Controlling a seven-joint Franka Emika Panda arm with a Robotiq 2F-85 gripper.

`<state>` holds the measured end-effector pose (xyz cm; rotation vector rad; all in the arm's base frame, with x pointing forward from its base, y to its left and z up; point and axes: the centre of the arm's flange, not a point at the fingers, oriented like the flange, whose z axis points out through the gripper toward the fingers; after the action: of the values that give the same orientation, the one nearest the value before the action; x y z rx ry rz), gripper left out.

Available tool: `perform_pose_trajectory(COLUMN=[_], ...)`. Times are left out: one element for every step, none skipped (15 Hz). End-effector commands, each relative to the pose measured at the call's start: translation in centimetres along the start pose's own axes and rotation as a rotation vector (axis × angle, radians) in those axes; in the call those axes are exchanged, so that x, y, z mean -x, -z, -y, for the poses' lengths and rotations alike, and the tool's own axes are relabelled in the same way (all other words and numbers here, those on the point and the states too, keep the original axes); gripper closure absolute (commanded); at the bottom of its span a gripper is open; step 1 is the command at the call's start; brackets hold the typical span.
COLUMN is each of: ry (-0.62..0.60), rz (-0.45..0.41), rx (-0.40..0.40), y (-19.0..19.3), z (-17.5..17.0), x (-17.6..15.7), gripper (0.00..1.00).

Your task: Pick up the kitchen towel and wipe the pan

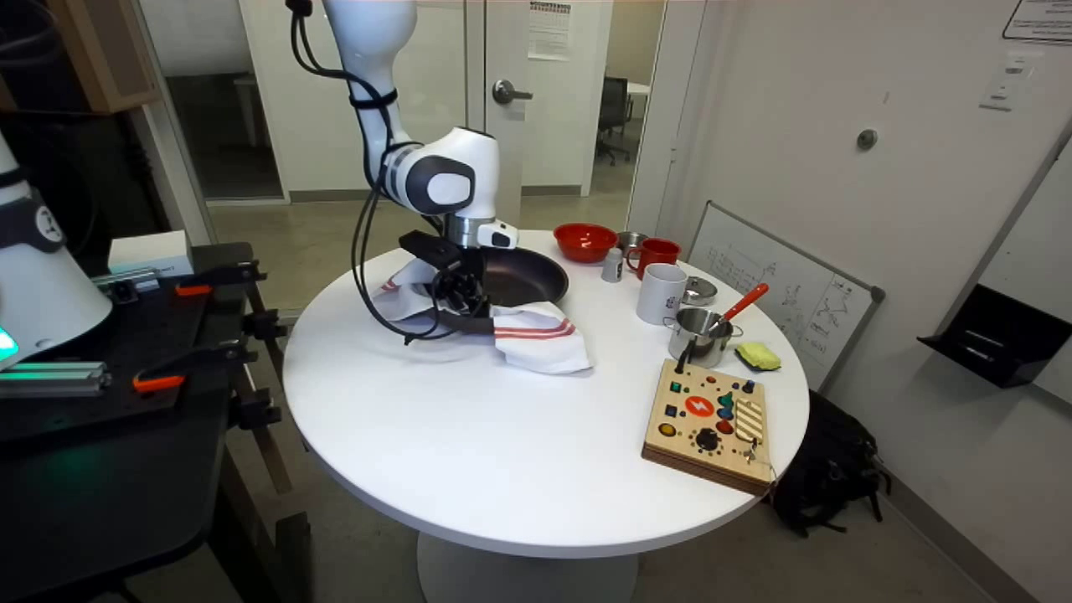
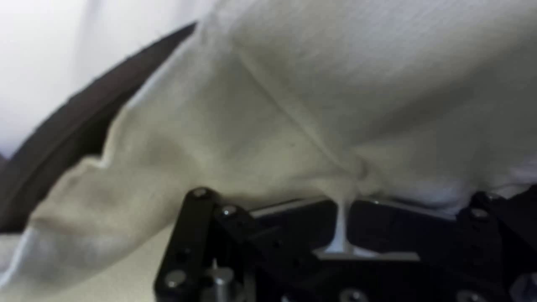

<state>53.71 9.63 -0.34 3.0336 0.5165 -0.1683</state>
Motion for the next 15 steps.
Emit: perform_pose_trajectory(ry=[0.013,0.008,0.008,0.007,0.008,0.009,0.004,-0.001,-0.001,-0.012,-0.012,-0.021,-0.036,-0.042,-0.053], rz=[-0.029,-0.044,-0.061,-0.078,-0.102,-0.109,-0.114,-0.122,-0.123,-0.123,-0.123,-0.13,-0.14,-0.145,-0.149], rx=[-0.012,-0.004,-0.003,0.001,0.012,0.014,0.01,0.021,0.02,0.029,0.034,0.046,0.054,0.052,0.067], y=[-0.6,-0.2,0.3,0.6,0.8,1.0,1.2,1.3,1.5,1.7,1.9,2.1,2.5,2.7,2.9], z=[-0.3,-0.4,-0.5,-0.6,-0.6,-0.8,-1.2,-1.6,-2.1,-2.6,-3.1,-3.4,-3.8,-4.1,-4.2], x=[-0.6,-0.7,-0.9,-1.1,-1.4,-1.7,-2.2,-2.5,-2.9,-3.3,-3.8,-4.2,-4.8,-5.4,-6.2], gripper=[1.0,1.0,1.0,1.0,1.0,1.0,1.0,1.0,1.0,1.0,1.0,1.0,1.0,1.0,1.0])
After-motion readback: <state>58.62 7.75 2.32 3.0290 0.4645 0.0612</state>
